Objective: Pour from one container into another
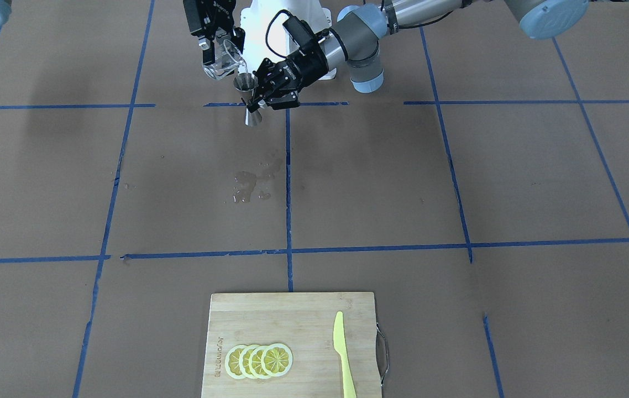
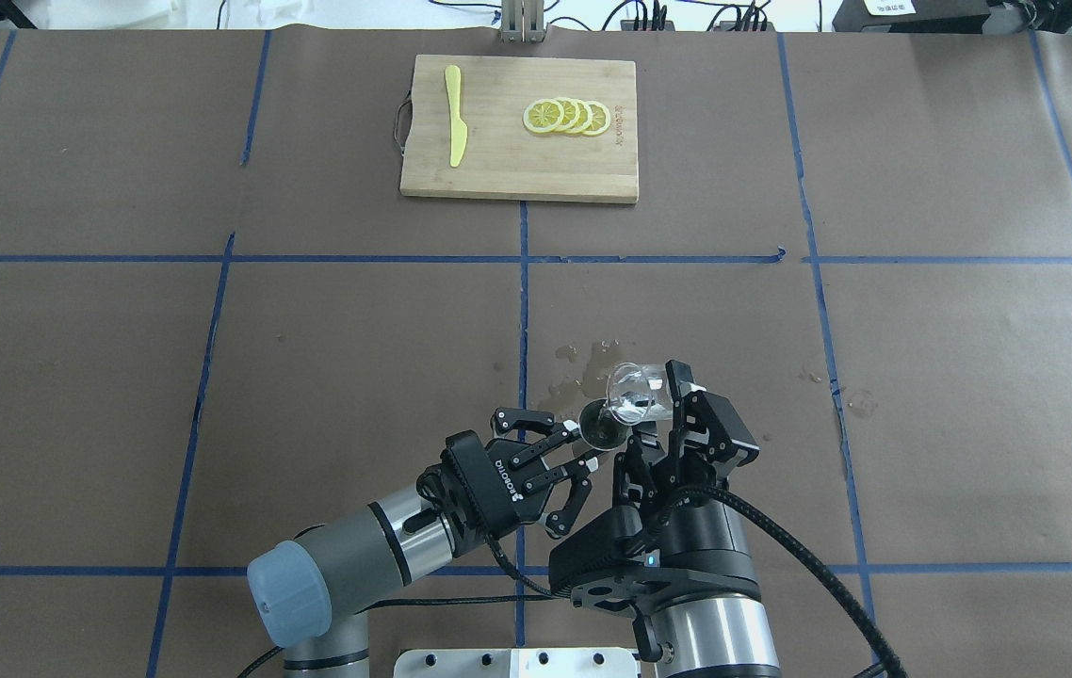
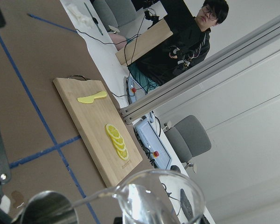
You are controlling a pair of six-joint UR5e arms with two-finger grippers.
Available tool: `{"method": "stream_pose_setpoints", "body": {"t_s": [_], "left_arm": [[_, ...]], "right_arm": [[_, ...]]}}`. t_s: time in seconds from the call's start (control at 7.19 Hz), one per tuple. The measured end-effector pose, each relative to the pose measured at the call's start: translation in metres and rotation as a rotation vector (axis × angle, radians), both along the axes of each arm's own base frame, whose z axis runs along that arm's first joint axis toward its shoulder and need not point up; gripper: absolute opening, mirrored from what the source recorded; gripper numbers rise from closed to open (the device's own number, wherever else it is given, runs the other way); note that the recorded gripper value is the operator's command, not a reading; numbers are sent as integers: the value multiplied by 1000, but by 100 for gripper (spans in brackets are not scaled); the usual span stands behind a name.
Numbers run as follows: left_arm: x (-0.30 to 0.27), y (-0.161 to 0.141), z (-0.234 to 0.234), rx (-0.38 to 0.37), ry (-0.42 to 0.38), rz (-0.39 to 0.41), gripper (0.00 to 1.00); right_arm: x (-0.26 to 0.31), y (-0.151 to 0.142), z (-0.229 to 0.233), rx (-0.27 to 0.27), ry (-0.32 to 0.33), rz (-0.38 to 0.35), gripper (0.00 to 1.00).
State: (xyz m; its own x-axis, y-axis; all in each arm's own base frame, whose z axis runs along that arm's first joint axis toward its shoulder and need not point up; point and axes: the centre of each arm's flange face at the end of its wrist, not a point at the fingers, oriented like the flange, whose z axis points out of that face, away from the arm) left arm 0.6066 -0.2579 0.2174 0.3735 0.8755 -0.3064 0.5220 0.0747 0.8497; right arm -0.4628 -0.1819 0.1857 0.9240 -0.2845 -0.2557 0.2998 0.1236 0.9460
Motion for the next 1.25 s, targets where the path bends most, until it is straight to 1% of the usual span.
{"method": "stream_pose_setpoints", "body": {"t_s": [0.7,1.25], "left_arm": [[0,0,0,0,0,-2,0],[-1,-1,0,-1,1,-2,0]], "right_arm": [[5,-1,-4,13,46,-10,0],[10,-2,-7,14,51,-15,0]]}}
